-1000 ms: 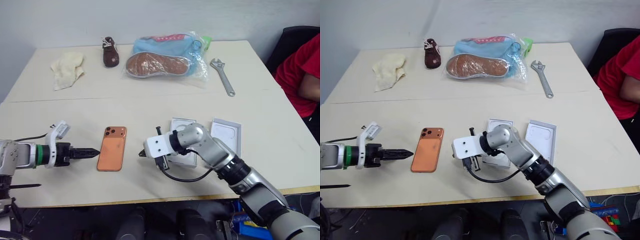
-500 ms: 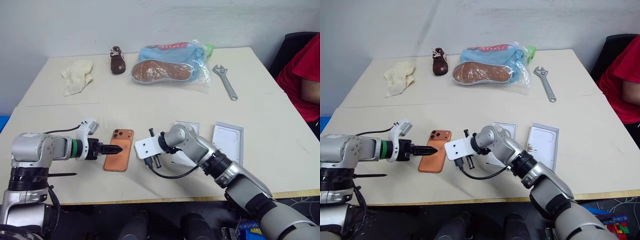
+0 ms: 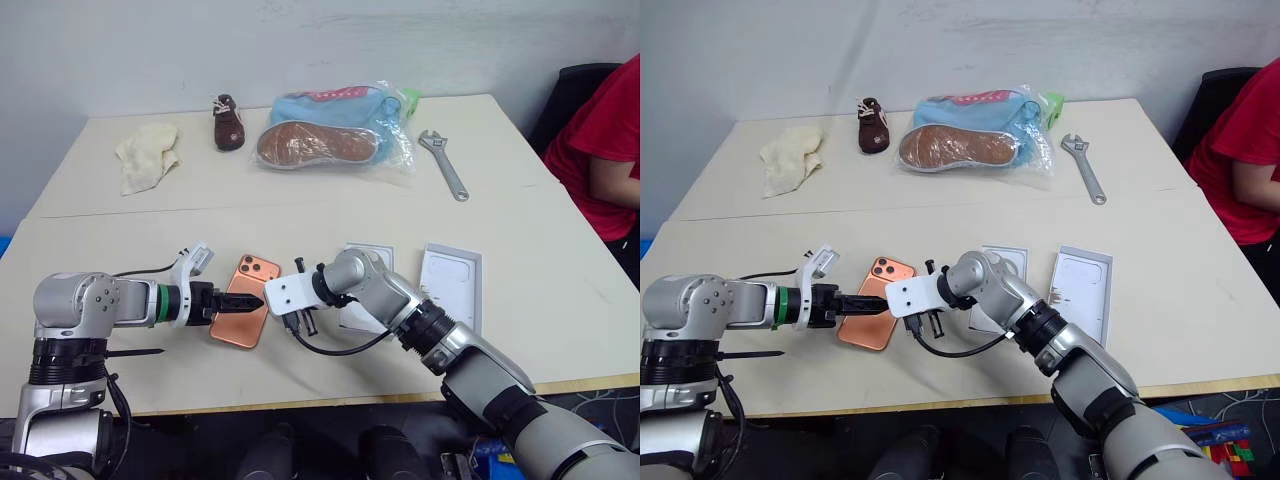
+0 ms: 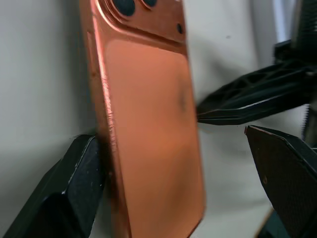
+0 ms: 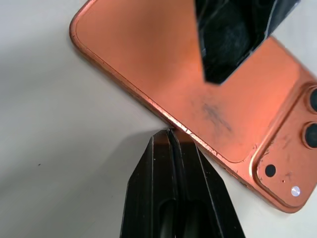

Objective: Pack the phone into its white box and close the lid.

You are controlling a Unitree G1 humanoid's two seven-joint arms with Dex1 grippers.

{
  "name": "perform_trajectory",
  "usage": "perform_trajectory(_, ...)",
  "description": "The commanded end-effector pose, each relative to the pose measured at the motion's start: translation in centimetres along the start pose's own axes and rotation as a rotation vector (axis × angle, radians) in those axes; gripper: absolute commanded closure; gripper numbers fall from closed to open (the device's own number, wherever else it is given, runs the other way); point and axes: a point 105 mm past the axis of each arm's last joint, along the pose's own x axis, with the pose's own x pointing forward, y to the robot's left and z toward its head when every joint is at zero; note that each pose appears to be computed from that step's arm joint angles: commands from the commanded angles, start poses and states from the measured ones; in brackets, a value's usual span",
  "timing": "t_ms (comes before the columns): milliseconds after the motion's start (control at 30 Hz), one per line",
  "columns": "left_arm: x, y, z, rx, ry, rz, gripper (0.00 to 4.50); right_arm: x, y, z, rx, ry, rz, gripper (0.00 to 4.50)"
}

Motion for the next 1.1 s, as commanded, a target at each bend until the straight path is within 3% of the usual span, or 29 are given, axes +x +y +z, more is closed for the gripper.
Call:
perform_trajectory(33, 2.7, -0.8, -3.6, -0.215, 0.134, -0.176, 0.03, -0.1, -0.6, 1.1, 0.025, -0.052, -0.036, 4.50)
perform_trajectory(133, 2.4, -0.4, -3.7, -0.222, 0.137, -0.142, 0.03, -0.4, -0.4, 0.7, 0.029, -0.042, -0.040, 4.50)
perform_trajectory(267, 1.6, 0.3, -3.4, -0.250, 0.115, -0.112, 0.82, -1.1, -0.2, -0.1, 0.025, -0.028, -0.049, 4.50)
perform_trajectory(467, 0.3, -0.3, -2.6, -0.250, 0.095, -0.153, 2.78, -2.4, -0.2, 0.5, 0.034, -0.093, -0.088, 4.50)
perform_trajectory(633, -0.2, -1.3, -2.2, -0.231, 0.077, -0.209, 4.24, -6.2, -0.9, 2.9, 0.164, -0.266, -0.163, 4.50)
perform_trajectory(767, 0.2, -2.7, -1.9, -0.202, 0.065, -0.279, 4.39, -10.9, -0.2, 2.7, 0.298, -0.301, -0.229, 4.50)
perform_trajectory(867, 0.7, -4.1, -1.0, -0.189, 0.038, -0.355, 4.39, -15.1, 1.6, 2.1, 0.391, -0.300, -0.268, 3.95)
perform_trajectory(1100, 1.7, -8.3, 1.6, -0.136, -0.019, -0.536, 4.39, -21.4, 6.0, 0.2, 0.491, -0.154, -0.380, 1.64)
